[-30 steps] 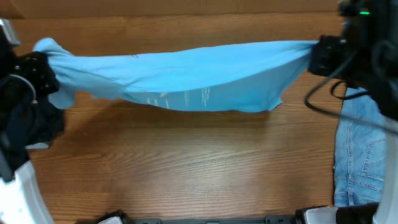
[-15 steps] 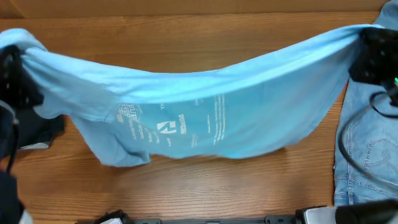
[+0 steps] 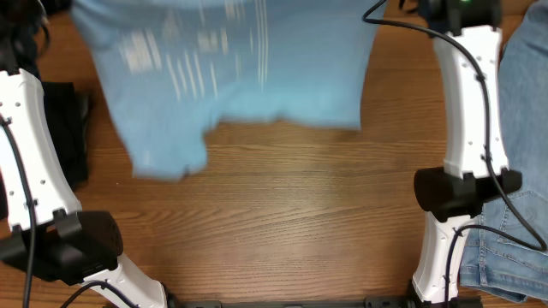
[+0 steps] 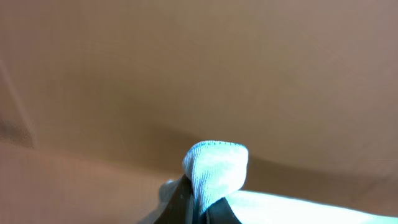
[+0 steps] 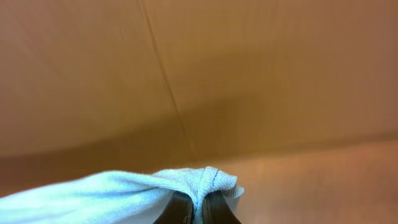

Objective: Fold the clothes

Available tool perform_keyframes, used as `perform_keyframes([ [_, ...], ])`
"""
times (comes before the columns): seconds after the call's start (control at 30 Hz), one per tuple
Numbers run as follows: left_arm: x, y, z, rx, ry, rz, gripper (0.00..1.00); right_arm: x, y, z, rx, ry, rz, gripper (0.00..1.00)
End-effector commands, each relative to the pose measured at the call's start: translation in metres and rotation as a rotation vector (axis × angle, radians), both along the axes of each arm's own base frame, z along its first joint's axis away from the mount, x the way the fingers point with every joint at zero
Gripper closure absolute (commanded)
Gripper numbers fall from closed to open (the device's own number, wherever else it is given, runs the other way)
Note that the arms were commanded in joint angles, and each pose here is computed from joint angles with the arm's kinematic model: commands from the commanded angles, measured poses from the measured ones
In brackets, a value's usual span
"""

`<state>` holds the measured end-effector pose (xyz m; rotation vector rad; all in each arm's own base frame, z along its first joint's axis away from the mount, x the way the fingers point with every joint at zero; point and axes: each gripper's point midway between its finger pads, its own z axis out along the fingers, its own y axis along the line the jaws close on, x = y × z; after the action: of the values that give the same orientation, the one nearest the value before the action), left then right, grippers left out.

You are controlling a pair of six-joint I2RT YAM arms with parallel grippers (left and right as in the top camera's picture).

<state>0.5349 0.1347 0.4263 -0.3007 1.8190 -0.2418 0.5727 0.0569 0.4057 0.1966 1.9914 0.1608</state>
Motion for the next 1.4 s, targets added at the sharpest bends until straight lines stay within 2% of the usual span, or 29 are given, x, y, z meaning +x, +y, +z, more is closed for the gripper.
perform_keyframes([
  [0.0,-0.058,-0.02,0.146,0.11,-0.306,0.01,0.96,-0.054,-0.034,0.098,0.023,-0.201,-0.071,0.96],
  [0.03,-0.064,-0.027,0.139,0.113,-0.257,-0.006,0.96,-0.058,-0.038,0.083,0.014,-0.136,-0.077,0.96],
  [0.13,-0.073,-0.045,0.063,0.04,0.049,-0.053,0.96,-0.071,-0.048,0.008,-0.017,0.155,-0.094,0.96],
  [0.2,-0.09,-0.061,-0.018,-0.033,0.364,-0.08,0.96,-0.086,-0.05,-0.049,-0.044,0.378,-0.094,0.96],
  [0.33,-0.113,-0.077,-0.139,-0.097,0.799,-0.099,0.96,-0.115,-0.052,-0.152,-0.085,0.757,-0.091,0.96],
  [0.4,-0.136,-0.09,-0.21,-0.153,1.041,-0.135,0.96,-0.144,-0.054,-0.219,-0.11,0.993,-0.088,0.96],
  [0.5,-0.172,-0.1,-0.262,-0.189,1.246,-0.177,0.96,-0.18,-0.061,-0.265,-0.124,1.193,-0.094,0.96],
  [0.6,-0.194,-0.101,-0.281,-0.171,1.341,-0.212,0.96,-0.209,-0.067,-0.278,-0.136,1.327,-0.085,0.96],
  [0.67,-0.209,-0.09,-0.284,-0.114,1.414,-0.168,0.96,-0.211,-0.068,-0.277,-0.136,1.327,-0.079,0.96],
  [0.83,-0.219,-0.077,-0.284,-0.066,1.463,-0.089,0.96,-0.224,-0.067,-0.288,-0.135,1.385,-0.061,0.96],
  [0.93,-0.225,-0.078,-0.281,-0.072,1.482,-0.083,0.96,-0.251,-0.066,-0.3,-0.127,1.472,-0.065,0.96],
  [1.03,-0.243,-0.051,-0.267,0.003,1.524,0.151,0.96,-0.262,-0.058,-0.293,-0.083,1.458,-0.037,0.96],
  [1.17,-0.256,-0.055,-0.26,-0.008,1.524,0.154,0.96,-0.275,-0.053,-0.28,-0.058,1.437,-0.014,0.96],
  [1.37,-0.293,-0.062,-0.278,-0.022,1.573,0.173,0.96,-0.298,-0.048,-0.28,-0.025,1.462,0.001,0.96],
])
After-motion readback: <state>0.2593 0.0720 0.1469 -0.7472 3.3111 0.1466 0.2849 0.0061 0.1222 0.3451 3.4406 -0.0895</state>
